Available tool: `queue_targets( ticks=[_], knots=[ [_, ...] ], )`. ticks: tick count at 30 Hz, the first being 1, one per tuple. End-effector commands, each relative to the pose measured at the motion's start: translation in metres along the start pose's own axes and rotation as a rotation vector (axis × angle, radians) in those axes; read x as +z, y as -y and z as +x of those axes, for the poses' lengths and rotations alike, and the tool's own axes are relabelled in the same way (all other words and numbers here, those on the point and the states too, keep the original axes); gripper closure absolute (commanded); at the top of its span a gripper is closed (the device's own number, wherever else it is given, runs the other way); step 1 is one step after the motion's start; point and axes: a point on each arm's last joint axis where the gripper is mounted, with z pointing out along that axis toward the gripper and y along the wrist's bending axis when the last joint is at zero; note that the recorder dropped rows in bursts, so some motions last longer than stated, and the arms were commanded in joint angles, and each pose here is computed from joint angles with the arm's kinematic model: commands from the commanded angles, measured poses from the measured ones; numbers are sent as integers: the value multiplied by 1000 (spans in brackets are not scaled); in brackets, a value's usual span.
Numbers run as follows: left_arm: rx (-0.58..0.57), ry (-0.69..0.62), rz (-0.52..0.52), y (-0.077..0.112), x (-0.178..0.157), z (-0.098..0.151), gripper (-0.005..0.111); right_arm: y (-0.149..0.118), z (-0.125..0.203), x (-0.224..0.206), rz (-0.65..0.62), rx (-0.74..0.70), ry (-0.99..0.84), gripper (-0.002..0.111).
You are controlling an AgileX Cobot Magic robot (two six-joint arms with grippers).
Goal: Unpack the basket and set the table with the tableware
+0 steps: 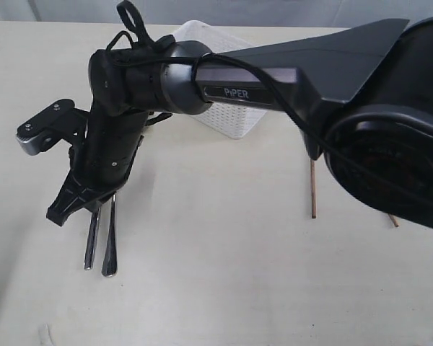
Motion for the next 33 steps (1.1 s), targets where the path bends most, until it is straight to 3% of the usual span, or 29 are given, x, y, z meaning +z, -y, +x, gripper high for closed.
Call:
queue_targets(
  ticks=[1, 6, 33],
  knots=[
    [5, 2, 4, 0, 0, 1, 107, 5, -2, -1, 26, -9, 29, 109],
    [5, 2, 4, 0, 0, 1, 107, 11, -1, -1, 83, -24, 20, 109],
    [5, 2, 4, 0, 0, 1, 107, 26, 2, -3, 80, 49, 23, 109]
  ],
)
